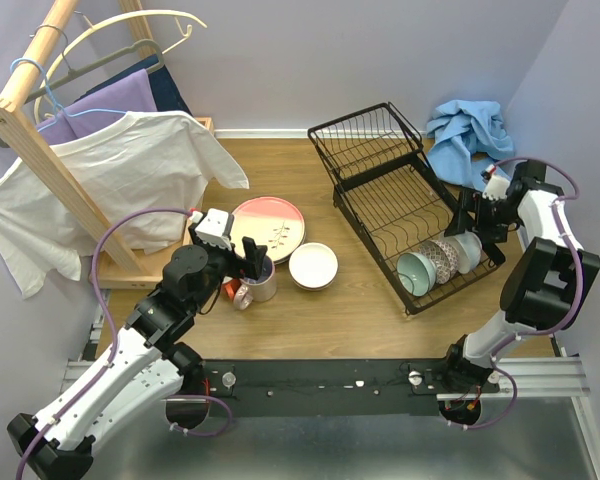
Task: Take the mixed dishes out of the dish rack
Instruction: Pick up the bowl from the dish rack.
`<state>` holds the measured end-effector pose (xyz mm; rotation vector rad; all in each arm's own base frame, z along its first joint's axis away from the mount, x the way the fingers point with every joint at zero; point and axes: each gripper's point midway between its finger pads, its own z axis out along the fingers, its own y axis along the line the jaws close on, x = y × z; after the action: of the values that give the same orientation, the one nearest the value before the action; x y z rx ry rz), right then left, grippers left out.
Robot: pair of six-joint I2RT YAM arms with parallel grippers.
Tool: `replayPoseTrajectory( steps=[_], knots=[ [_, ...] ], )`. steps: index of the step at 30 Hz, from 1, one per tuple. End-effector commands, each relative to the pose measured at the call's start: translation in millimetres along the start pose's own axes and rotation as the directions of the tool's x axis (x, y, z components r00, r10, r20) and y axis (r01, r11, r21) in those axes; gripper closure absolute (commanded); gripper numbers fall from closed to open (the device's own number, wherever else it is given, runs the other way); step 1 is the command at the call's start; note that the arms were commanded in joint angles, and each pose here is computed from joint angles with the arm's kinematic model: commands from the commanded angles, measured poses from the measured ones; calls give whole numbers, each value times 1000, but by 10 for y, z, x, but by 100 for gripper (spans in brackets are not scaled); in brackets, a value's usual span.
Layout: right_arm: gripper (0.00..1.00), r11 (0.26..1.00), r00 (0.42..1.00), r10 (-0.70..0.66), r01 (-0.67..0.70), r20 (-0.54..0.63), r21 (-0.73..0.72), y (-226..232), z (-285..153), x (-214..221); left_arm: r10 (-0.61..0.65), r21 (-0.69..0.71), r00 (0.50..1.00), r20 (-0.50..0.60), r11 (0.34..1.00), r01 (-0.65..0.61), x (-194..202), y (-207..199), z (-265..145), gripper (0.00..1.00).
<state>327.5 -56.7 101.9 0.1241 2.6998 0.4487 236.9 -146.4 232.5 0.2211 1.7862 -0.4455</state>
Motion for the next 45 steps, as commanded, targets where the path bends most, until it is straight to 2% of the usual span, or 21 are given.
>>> replayPoseTrajectory(
  steps=[1, 10, 14, 23, 27, 29, 38, 45],
  knots=[
    [1, 999, 1000, 13, -13, -17, -41, 12, 107, 69, 6, 28, 1000, 4, 1000, -6, 11, -51, 12, 1],
    [17, 997, 1000, 10, -11, -17, -71, 70, 73, 36, 7, 29, 1000, -1, 1000, -7, 22, -54, 26, 1],
    [34, 998, 1000, 17, -18, -23, -61, 71, 40, 45, 9, 31, 1000, -3, 999, -9, 27, -59, 28, 1],
    [63, 998, 1000, 12, -12, 1, -54, 115, -73, 1, 12, 36, 1000, -9, 999, -12, 43, -67, 36, 1],
    [66, 999, 1000, 8, -7, 30, -41, 144, -169, -54, 11, 39, 1000, -11, 999, -10, 48, -74, 44, 1],
    [71, 999, 999, 8, -6, 48, -34, 164, -225, -78, 11, 41, 1000, -11, 999, -11, 49, -79, 44, 1],
    [72, 1000, 998, -12, 10, 66, 21, 209, -309, -94, 9, 46, 1000, -21, 999, -8, 66, -90, 53, 1],
    [77, 995, 997, -14, 6, 78, 97, 178, -363, -84, 8, 53, 1000, -27, 999, -6, 80, -106, 62, 1]
  ],
)
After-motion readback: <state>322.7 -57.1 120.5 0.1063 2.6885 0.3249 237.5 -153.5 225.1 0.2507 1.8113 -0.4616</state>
